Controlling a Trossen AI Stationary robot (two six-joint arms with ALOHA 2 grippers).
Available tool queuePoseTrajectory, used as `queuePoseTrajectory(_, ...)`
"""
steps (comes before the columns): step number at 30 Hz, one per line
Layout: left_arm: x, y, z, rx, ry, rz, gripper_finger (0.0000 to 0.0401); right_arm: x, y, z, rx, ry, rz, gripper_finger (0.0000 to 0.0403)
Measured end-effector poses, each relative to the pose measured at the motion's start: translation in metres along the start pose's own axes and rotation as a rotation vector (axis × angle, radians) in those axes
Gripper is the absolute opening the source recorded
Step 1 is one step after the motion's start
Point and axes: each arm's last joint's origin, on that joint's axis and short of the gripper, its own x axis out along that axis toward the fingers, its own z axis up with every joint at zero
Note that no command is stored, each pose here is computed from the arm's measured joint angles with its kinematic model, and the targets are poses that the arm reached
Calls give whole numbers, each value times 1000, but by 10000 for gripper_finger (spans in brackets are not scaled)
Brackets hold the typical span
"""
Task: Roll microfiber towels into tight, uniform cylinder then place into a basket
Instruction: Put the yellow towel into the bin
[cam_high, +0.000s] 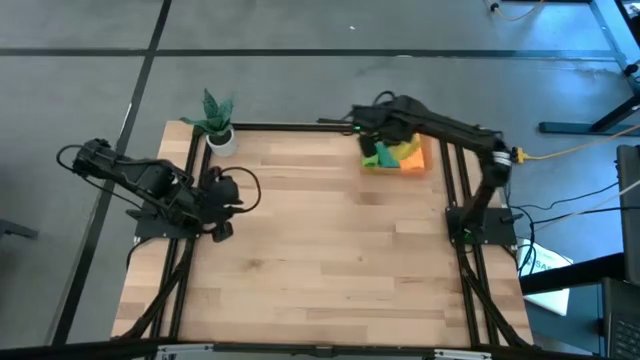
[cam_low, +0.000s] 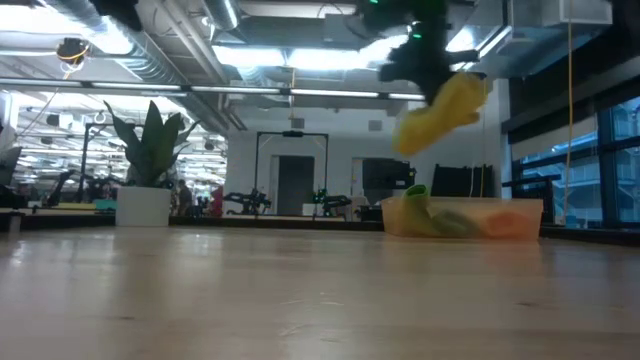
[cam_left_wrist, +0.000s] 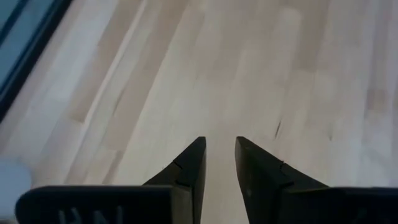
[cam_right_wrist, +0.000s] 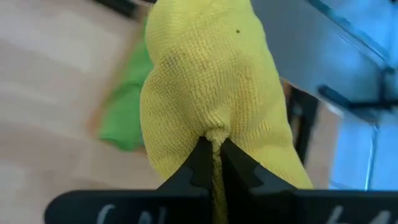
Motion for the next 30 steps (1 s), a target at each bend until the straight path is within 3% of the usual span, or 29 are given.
queuePoseTrajectory(6, 0, -4, 9, 89, -97, -26, 78, 24, -49, -26, 196, -13, -135, 14)
queuePoseTrajectory(10, 1, -2, 15, 104, -131, -20, 78, 53, -67, -33, 266, -29, -154, 14)
queuePoseTrajectory(15, 3, 2, 24, 97, -194, 15, 78, 102, -78, -35, 349, -2, -136, 14)
queuePoseTrajectory(20, 3, 7, 34, 82, -298, 127, 78, 142, -88, -37, 387, 24, -88, 17)
queuePoseTrajectory(25, 4, 11, 39, 68, -324, 150, 78, 165, -93, -34, 401, -53, -64, 13)
queuePoseTrajectory(30, 5, 14, 40, 54, -322, 164, 78, 185, -95, -48, 437, -28, -50, 14)
